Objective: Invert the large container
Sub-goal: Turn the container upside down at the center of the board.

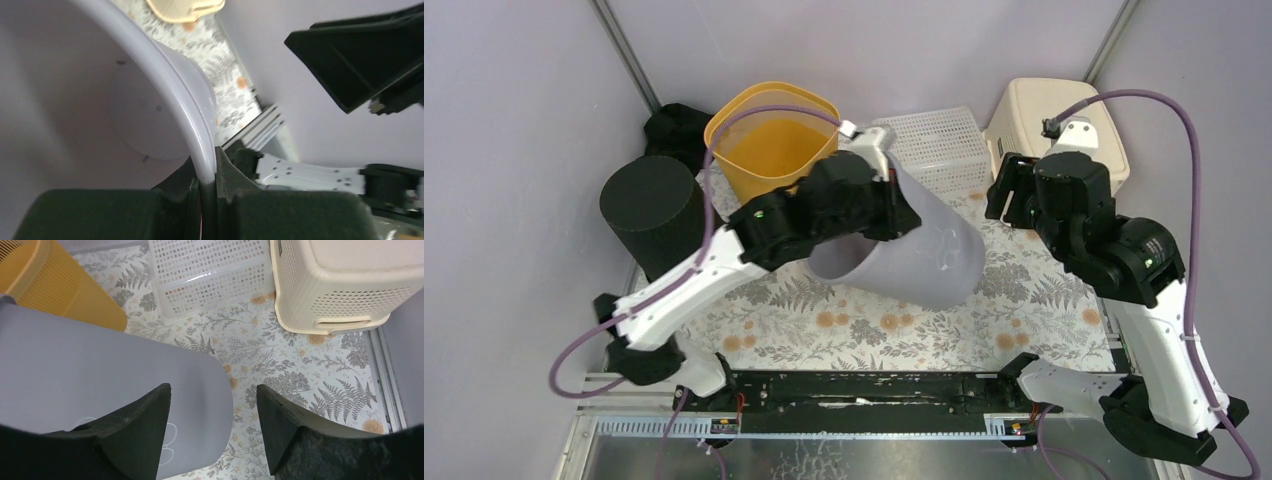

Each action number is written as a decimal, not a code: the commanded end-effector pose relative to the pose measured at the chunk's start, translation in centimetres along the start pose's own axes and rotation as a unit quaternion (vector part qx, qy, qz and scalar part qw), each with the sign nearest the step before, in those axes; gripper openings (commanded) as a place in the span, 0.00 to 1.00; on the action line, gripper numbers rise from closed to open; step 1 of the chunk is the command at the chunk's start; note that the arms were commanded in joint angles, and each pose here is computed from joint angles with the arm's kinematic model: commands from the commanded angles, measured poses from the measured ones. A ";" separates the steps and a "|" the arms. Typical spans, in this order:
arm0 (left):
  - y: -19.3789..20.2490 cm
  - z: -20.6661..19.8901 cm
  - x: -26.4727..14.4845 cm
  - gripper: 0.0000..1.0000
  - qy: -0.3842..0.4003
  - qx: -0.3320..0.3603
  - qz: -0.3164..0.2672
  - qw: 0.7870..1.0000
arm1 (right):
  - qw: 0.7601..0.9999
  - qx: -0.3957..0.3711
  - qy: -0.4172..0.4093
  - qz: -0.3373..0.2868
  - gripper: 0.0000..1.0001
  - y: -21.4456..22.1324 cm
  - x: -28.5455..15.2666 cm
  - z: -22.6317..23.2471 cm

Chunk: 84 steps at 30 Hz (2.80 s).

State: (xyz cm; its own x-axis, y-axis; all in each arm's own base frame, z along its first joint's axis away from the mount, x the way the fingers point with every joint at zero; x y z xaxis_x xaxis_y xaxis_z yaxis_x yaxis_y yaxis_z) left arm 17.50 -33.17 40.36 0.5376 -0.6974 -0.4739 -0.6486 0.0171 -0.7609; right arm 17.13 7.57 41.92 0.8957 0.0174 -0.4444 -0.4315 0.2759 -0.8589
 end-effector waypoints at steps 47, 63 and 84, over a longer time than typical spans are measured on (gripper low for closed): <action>2.7 -2.4 16.8 0.00 0.587 -0.424 -0.194 0.662 | 0.993 0.030 -0.105 -0.052 0.69 -7.6 -5.2 2.8; 7.1 -1.5 23.5 0.00 0.576 -0.517 -0.140 0.617 | 0.993 0.017 -0.110 -0.025 0.69 -6.4 -3.4 3.8; 13.1 5.9 23.8 0.60 0.422 -0.533 -0.122 0.723 | 0.994 0.004 -0.112 -0.009 0.69 -5.3 -2.3 4.1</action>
State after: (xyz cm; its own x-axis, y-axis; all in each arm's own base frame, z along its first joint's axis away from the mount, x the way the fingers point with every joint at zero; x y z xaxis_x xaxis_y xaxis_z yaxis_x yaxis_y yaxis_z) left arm 24.83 -47.04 14.54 0.4897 -0.8056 0.3335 -0.8678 -0.4133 0.2759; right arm 17.74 9.95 47.67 0.8906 0.1993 -0.4088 -0.4512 0.2746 -0.8491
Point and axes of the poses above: each gripper's point midway between its finger pads, its own x axis out along the fingers, its own z axis along the line the jaws close on, y = z × x, the point moved 7 cm from there along -x, back along the fingers, and after that the axes turned 8 degrees about x, right-handed, at the moved point
